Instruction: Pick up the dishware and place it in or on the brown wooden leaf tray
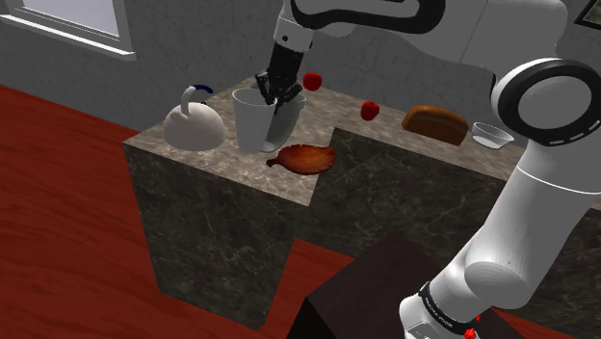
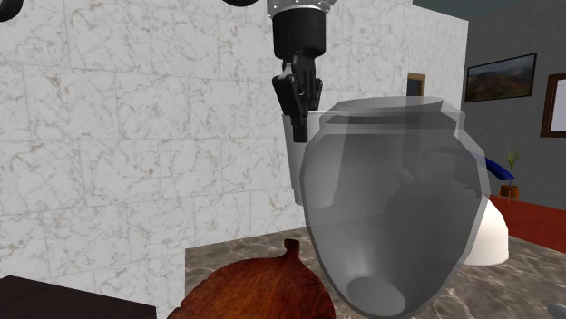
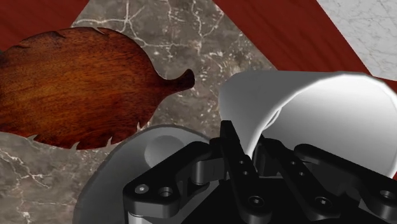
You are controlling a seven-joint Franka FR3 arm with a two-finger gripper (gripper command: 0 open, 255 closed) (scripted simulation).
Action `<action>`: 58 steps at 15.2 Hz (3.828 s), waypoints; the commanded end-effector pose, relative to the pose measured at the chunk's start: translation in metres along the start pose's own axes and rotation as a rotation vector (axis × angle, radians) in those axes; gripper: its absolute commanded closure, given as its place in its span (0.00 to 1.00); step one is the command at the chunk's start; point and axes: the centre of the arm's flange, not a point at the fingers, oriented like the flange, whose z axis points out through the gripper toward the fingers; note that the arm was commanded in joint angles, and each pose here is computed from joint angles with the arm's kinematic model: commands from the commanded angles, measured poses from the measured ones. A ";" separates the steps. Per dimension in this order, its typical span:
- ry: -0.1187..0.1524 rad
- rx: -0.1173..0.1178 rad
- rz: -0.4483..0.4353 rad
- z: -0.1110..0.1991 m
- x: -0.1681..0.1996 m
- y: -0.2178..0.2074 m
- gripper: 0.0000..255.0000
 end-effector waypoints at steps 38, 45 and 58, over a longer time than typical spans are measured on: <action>0.000 0.000 0.000 -0.006 0.009 0.205 1.00; 0.000 0.000 0.000 0.020 0.009 0.208 1.00; 0.000 0.000 0.000 -0.006 0.009 0.208 0.00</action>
